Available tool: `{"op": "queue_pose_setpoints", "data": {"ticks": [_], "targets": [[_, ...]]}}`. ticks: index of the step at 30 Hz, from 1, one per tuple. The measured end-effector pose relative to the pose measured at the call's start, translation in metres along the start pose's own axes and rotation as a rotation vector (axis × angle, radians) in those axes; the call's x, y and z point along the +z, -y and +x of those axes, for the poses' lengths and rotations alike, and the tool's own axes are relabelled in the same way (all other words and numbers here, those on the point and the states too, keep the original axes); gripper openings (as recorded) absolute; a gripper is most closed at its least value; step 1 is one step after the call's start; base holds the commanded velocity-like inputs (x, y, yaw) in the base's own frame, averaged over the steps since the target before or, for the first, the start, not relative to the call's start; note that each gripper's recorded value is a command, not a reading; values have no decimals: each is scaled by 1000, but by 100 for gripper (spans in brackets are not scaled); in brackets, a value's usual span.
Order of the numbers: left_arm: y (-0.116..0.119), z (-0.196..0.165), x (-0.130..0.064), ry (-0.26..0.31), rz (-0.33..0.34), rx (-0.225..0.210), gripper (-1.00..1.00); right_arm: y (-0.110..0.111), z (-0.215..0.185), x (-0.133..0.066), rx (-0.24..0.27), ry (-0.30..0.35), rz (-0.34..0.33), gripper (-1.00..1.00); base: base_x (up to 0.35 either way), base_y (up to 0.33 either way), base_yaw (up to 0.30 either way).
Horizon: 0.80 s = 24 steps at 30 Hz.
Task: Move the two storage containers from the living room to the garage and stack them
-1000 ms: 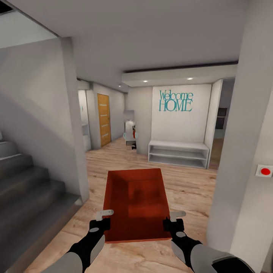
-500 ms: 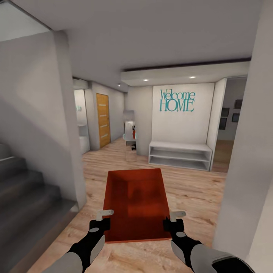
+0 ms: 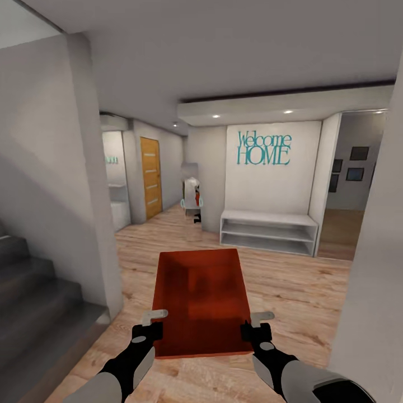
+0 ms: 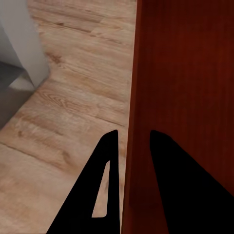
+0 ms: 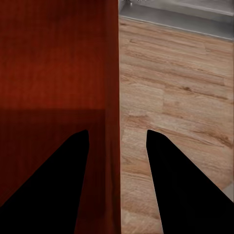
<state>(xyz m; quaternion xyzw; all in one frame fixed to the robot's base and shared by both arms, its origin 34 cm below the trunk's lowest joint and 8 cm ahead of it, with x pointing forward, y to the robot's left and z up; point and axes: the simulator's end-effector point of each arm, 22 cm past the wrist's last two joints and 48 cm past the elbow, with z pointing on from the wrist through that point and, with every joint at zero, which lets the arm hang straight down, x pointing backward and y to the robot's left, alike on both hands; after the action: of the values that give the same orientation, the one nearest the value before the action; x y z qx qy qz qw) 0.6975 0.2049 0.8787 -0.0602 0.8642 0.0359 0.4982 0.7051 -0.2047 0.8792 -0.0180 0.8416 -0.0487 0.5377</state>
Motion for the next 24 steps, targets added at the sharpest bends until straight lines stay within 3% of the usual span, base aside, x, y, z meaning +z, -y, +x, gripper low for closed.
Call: {"op": "queue_pose_setpoints", "data": {"ticks": [24], "targets": [[0,-1,0,1,0,0,-100,0,-1,0,0,1,0,-100,322,0,0]]}}
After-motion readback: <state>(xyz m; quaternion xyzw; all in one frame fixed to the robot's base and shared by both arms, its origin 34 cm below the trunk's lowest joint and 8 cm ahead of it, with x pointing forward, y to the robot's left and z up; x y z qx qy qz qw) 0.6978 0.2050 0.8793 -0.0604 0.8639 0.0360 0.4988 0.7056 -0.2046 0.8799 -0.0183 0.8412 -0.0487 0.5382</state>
